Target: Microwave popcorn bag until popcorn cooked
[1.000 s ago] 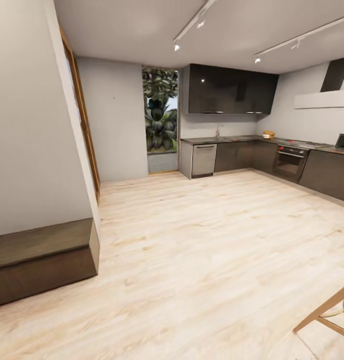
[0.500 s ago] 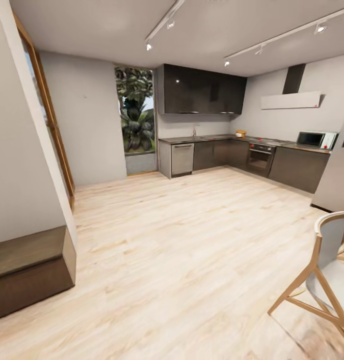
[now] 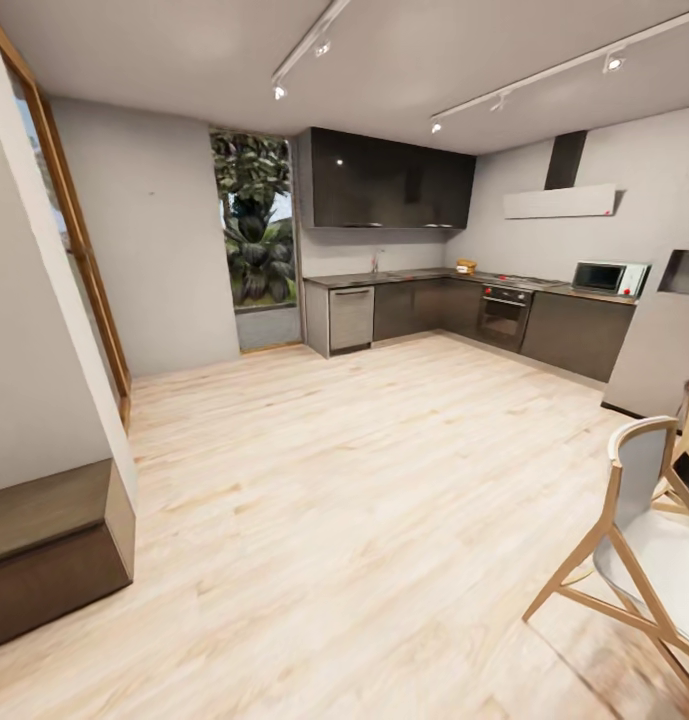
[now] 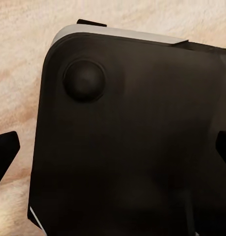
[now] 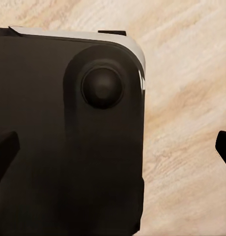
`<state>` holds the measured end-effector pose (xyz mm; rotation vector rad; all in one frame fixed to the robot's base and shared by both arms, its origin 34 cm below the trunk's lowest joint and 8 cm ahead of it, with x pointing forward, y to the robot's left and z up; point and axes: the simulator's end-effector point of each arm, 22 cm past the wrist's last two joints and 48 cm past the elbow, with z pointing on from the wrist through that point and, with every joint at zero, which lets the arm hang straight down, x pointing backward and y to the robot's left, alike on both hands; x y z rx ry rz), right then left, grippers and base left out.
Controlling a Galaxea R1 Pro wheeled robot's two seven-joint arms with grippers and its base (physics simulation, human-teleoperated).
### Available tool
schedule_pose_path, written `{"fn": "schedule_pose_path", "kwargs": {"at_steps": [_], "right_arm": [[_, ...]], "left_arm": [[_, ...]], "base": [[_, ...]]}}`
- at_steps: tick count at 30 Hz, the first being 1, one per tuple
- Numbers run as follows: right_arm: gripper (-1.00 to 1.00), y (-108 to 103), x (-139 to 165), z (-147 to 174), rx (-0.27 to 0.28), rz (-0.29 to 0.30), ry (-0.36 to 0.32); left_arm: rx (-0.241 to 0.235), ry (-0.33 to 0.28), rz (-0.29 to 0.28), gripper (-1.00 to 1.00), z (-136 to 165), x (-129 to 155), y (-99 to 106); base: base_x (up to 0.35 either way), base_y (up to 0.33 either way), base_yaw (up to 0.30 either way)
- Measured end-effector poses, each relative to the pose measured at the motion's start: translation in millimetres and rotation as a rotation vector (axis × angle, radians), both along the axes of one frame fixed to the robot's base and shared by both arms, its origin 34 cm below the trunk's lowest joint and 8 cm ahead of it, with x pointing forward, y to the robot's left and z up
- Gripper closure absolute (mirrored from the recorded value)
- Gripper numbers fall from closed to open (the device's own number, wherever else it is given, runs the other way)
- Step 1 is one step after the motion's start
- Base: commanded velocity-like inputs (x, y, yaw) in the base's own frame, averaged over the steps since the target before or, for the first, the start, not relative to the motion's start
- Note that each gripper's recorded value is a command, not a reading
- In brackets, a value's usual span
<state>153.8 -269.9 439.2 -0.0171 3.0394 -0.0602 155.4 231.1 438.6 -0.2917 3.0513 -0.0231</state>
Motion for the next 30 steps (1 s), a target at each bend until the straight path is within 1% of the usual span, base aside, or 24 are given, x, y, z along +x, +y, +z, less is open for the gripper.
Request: {"fn": "schedule_pose_path", "kwargs": {"at_steps": [30], "right_arm": [[-1.0, -1.4, 0.0, 0.1, -0.005, -0.003, -0.001]], "left_arm": [[-0.002, 0.01, 0.002, -1.0, -0.1, -2.0, -0.1]], "base": [[0.321, 0.0, 0.0]]}}
